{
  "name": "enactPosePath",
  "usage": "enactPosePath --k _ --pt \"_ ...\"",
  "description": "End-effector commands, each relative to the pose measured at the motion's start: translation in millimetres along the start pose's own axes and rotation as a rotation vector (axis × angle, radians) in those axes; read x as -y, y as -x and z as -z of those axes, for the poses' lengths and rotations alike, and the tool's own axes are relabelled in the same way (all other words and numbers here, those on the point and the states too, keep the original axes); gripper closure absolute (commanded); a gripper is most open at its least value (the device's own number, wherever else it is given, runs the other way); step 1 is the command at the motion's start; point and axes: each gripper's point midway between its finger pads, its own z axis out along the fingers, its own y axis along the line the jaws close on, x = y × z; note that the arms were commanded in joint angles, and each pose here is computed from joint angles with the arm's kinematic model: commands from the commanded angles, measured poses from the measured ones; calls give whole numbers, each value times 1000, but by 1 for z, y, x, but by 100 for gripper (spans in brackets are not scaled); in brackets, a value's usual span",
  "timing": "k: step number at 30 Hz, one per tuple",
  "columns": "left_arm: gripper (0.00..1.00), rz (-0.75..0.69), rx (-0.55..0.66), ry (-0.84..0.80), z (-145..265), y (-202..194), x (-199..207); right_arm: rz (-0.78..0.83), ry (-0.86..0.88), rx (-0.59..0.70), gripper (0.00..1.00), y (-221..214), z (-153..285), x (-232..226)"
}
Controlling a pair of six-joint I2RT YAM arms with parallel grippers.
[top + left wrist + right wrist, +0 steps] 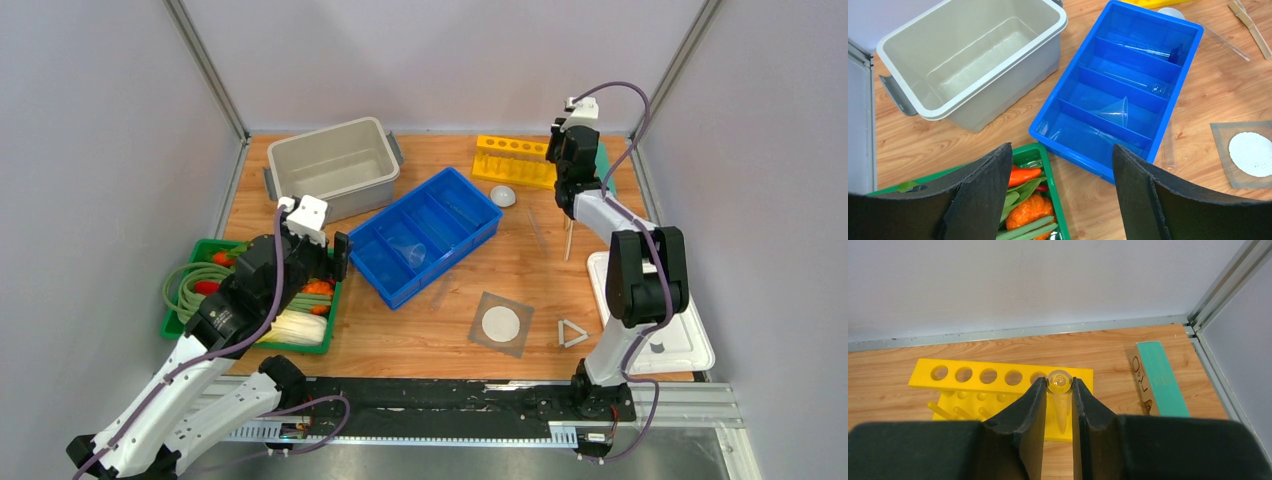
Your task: Organize the chemistry lab equipment
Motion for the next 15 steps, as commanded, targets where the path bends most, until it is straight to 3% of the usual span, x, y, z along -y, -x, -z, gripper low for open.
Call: enactPosePath --k 1,7,15 --pt "20 -3 46 -7 1 15 1 -49 -11 32 73 5 -3 1" --pt "20 1 51 -16 3 16 2 -54 14 1 61 22 12 -3" --pt "20 6 60 -3 7 16 -2 -44 54 -223 50 23 62 -5"
